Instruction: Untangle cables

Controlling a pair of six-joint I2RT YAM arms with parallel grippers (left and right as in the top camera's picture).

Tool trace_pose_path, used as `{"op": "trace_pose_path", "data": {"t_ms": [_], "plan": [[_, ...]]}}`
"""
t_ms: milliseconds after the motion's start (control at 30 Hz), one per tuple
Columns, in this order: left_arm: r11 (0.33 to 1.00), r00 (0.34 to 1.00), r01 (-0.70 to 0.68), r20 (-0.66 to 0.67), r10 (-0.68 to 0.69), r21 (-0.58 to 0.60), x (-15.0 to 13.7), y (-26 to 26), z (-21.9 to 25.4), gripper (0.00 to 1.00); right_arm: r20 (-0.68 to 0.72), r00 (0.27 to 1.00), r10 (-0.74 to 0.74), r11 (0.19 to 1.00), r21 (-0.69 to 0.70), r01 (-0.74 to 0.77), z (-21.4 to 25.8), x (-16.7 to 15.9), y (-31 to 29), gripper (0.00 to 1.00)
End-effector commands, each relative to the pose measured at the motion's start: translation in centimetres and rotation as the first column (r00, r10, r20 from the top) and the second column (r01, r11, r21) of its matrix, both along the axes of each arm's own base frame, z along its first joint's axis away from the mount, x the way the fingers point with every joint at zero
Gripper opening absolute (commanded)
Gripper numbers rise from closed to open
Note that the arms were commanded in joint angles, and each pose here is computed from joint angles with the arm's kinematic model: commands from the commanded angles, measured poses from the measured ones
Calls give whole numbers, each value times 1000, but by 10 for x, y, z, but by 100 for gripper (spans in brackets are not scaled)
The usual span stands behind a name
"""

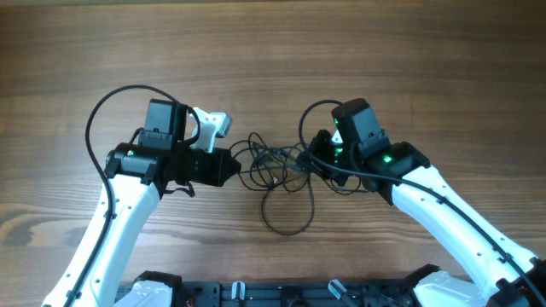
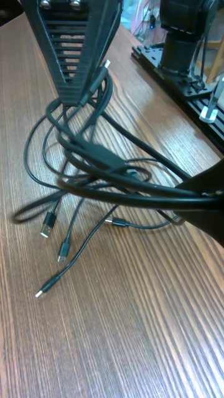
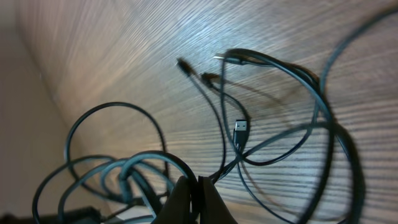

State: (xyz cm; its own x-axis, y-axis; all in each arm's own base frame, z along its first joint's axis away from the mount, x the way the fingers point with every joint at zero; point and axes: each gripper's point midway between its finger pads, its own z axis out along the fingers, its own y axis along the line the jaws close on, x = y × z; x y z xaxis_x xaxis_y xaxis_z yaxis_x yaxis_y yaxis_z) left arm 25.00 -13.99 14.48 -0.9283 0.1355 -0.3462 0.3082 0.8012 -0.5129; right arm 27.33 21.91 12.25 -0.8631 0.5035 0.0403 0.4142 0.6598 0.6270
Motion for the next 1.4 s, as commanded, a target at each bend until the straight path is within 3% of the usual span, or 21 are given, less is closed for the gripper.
{"op": "trace_pose_path", "data": {"t_ms": [0, 300, 367, 433, 500, 567, 667, 767, 933, 1033, 1167, 1267, 1367], "plan": [[991, 997, -66, 49, 60, 115, 10, 25, -2, 4, -11, 953, -301, 948, -106, 299, -15, 24, -42, 4], [990, 995, -100, 32, 97, 102, 10, 24, -1, 4, 19, 897, -441, 897, -22, 442, -2, 48, -43, 7], [993, 995, -93, 48, 90, 77, 14, 20, 3, 4, 128, 952, -278, 958, -40, 285, 4, 51, -34, 21], [993, 990, -113, 84, 111, 21, 23, 14, 16, 4, 217, 976, -31, 978, -195, 74, -4, 42, -39, 24], [992, 977, -128, 172, 129, -15, 36, 12, 43, 4, 175, 984, 19, 948, -316, 37, -19, 29, -57, 27], [991, 940, -93, 320, 118, -92, 48, 3, 95, 4, 206, 963, 171, 940, -328, -97, -16, 26, -47, 28], [966, 829, 89, 556, 63, -243, 44, -20, 177, 4, 323, 896, 303, 951, -157, -265, 10, 28, -3, 43], [932, 762, 89, 626, 164, -352, 43, -22, 225, 4, 378, 873, 308, 951, -116, -286, 22, 33, 7, 50], [912, 721, 102, 661, 207, -398, 45, -22, 247, 4, 388, 870, 305, 952, -84, -296, 27, 33, 12, 61], [901, 677, 127, 700, 227, -415, 46, -22, 264, 4, 400, 865, 302, 952, -82, -295, 29, 35, 13, 62], [874, 588, 177, 761, 274, -452, 44, -21, 299, 14, 398, 879, 264, 964, -90, -250, 28, 41, 9, 61], [886, 612, 118, 736, 291, -449, 51, -11, 288, 14, 393, 889, 236, 972, -105, -212, 27, 45, 4, 56], [898, 727, -194, 556, 402, -396, 78, 31, 222, 10, 378, 895, 237, 971, -115, -209, 23, 43, 2, 56]]}}
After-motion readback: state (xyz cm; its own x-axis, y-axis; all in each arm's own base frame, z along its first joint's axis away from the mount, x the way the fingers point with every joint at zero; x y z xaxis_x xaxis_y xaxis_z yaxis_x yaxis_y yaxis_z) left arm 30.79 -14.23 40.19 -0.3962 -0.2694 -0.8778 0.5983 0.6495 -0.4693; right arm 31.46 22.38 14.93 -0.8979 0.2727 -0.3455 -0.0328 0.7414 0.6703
